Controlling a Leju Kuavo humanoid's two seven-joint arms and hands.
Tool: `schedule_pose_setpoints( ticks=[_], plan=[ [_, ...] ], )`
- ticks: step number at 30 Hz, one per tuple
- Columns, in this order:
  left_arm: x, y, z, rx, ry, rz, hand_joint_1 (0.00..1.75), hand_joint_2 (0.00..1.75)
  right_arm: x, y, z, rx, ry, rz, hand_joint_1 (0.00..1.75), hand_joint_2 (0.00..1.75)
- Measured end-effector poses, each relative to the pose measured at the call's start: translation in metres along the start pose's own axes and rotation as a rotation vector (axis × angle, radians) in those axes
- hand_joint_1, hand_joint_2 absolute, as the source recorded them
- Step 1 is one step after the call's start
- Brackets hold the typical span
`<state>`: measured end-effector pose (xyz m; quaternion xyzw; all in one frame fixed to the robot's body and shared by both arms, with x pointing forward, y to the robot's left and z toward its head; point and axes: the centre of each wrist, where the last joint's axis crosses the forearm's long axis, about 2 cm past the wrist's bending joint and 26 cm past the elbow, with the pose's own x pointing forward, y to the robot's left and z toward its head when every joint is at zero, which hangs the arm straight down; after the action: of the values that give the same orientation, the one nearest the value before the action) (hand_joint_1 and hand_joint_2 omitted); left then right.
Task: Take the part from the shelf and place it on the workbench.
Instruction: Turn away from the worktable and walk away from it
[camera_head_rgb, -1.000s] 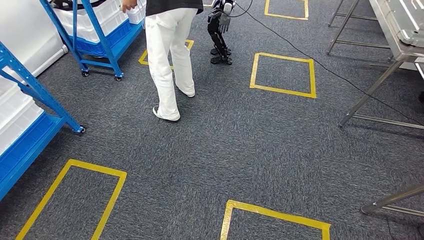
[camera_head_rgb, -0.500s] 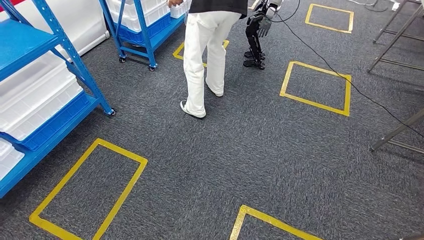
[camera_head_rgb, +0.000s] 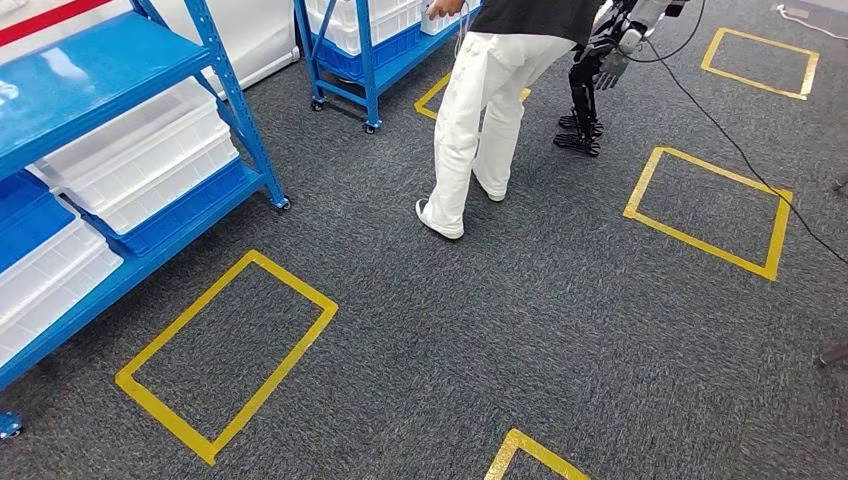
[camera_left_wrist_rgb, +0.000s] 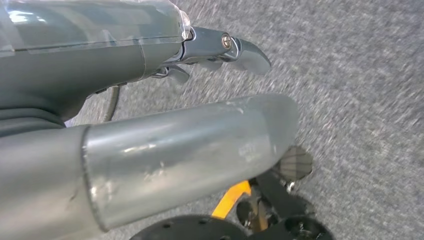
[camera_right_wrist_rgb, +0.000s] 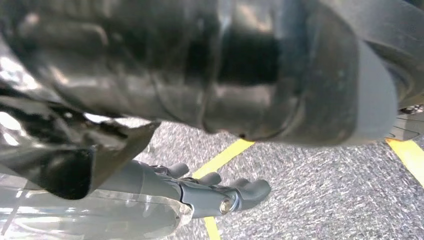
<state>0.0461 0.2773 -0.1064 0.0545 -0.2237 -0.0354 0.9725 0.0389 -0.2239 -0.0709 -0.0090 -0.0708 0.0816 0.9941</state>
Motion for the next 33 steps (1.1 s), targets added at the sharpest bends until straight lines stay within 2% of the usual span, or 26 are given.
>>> schedule_pose_setpoints(
  ticks=[33],
  plan=[
    [0.0021,-0.0011,0.0006,0.004,0.004,0.003,0.0,0.0,0.0003,0.0019,0.0003,0.007,0.013,0.01,0.0,0.0]
  ],
)
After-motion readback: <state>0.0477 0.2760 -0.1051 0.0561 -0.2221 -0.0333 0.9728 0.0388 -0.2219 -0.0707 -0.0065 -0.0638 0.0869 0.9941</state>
